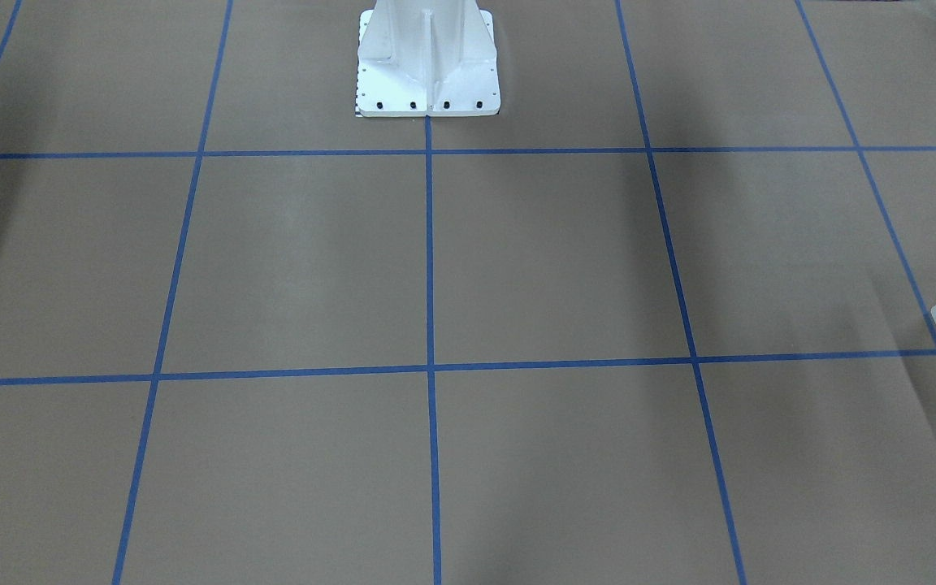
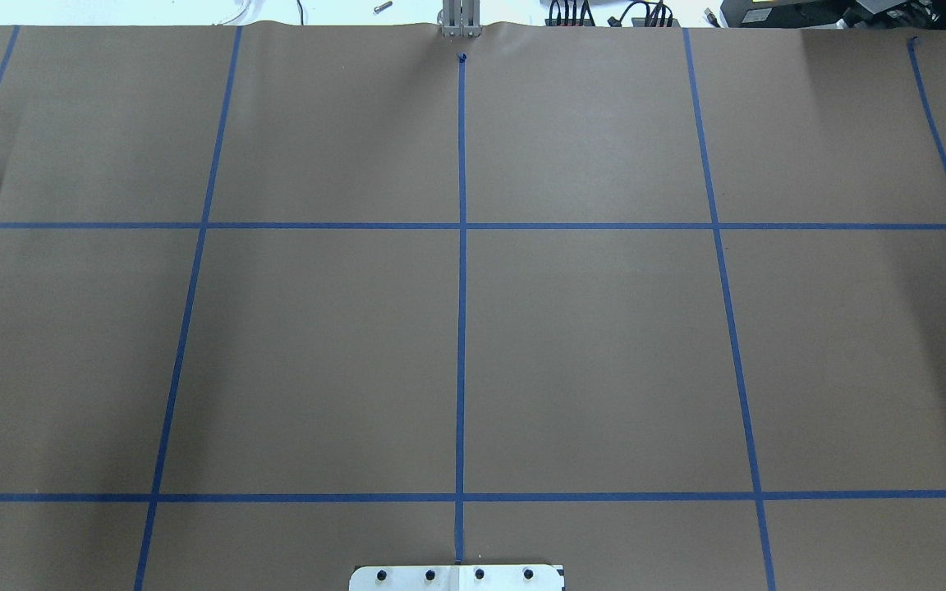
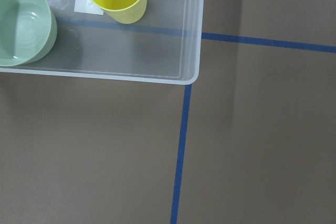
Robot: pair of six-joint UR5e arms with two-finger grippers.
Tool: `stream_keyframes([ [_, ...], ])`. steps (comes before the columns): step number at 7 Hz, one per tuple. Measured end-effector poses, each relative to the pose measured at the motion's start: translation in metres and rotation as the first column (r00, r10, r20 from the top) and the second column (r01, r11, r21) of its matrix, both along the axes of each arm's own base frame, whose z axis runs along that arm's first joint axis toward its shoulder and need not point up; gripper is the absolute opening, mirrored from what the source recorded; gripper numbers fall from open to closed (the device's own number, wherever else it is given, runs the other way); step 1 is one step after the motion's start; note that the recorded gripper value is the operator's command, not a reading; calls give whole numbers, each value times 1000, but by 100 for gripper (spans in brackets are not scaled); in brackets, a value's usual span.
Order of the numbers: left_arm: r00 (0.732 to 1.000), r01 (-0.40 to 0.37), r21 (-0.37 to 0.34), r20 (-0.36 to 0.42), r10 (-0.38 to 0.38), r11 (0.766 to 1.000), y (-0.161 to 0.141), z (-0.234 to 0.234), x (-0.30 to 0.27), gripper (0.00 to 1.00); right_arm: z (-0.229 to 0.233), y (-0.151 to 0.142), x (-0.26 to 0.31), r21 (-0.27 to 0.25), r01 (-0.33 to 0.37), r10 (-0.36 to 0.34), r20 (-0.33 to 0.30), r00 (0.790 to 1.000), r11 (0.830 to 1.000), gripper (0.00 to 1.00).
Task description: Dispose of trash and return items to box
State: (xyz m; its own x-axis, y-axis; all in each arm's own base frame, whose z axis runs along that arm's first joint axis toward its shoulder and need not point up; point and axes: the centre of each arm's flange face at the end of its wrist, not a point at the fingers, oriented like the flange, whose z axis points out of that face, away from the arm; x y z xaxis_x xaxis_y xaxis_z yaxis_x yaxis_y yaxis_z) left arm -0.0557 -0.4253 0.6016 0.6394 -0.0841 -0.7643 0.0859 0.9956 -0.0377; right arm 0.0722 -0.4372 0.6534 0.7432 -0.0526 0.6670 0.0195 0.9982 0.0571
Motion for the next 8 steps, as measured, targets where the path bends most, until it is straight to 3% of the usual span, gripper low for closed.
stream_keyframes([
  [8,1000,5,5,-19,-5,1000,10,-7,0,99,-8,16,1,12,-1,1,-13,1000,1000,100],
])
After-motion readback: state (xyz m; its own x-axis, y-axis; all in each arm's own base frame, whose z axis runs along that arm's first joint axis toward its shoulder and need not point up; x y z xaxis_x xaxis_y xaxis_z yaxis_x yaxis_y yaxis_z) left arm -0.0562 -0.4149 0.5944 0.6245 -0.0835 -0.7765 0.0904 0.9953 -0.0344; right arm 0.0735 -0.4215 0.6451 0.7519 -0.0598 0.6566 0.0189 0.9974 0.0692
